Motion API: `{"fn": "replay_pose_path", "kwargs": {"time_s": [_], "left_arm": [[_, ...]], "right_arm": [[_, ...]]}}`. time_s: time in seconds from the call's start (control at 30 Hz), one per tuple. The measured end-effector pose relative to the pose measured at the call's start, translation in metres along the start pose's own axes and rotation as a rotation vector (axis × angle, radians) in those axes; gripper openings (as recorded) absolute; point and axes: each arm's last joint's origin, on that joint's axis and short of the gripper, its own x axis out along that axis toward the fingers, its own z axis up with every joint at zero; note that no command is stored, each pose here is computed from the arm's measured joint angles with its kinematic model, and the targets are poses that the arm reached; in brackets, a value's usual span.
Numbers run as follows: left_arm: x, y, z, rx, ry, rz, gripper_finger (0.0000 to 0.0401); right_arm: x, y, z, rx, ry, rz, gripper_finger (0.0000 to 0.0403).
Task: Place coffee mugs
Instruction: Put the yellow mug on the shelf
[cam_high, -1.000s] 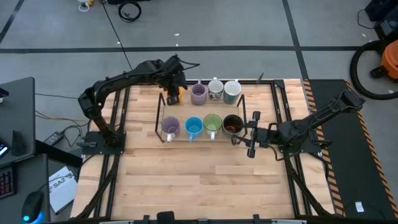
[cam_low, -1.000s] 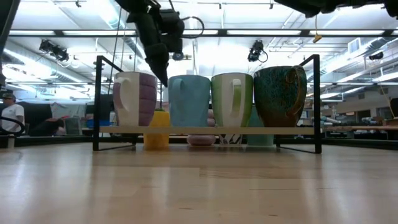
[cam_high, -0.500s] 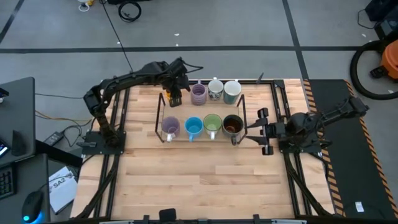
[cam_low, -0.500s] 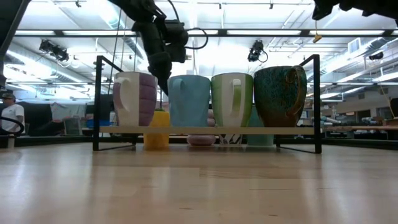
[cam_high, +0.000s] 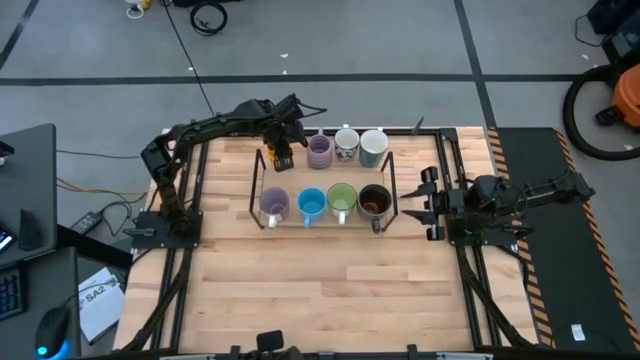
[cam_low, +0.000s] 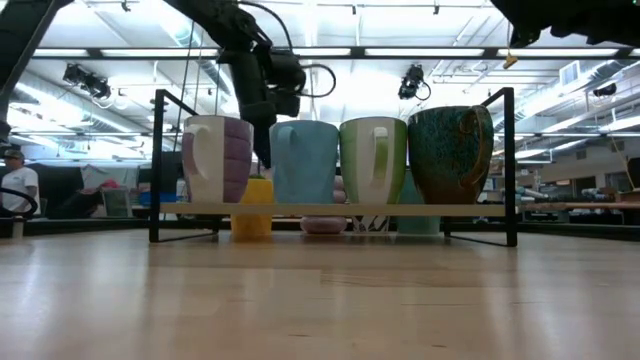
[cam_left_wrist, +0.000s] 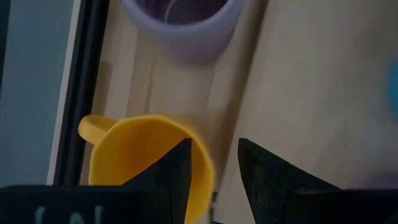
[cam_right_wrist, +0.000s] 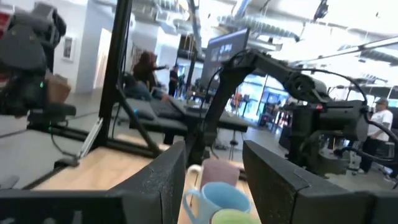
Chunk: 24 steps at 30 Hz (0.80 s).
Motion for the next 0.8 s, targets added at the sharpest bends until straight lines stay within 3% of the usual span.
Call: {"fn": "replay_pose_path", "kwargs": {"time_s": [0.23, 0.53, 0.8], "left_arm": [[-0.001, 0.003, -0.004, 0.066, 0.037, 0.019, 0.0137], [-0.001, 0.007, -0.012, 0.109, 0.093, 0.004, 0.0137], [-0.002, 0.004, -0.015, 0.189, 0.131, -0.022, 0.0143]], "right_arm": [[0.000, 0.001, -0.004, -0.032, 0.040, 0.016, 0.0166], [-0.002, -0.001, -0.011, -0.089, 0.142, -0.075, 0.0166], [-0.002, 0.000, -0.013, -0.105, 0.165, -0.075, 0.0166]]}}
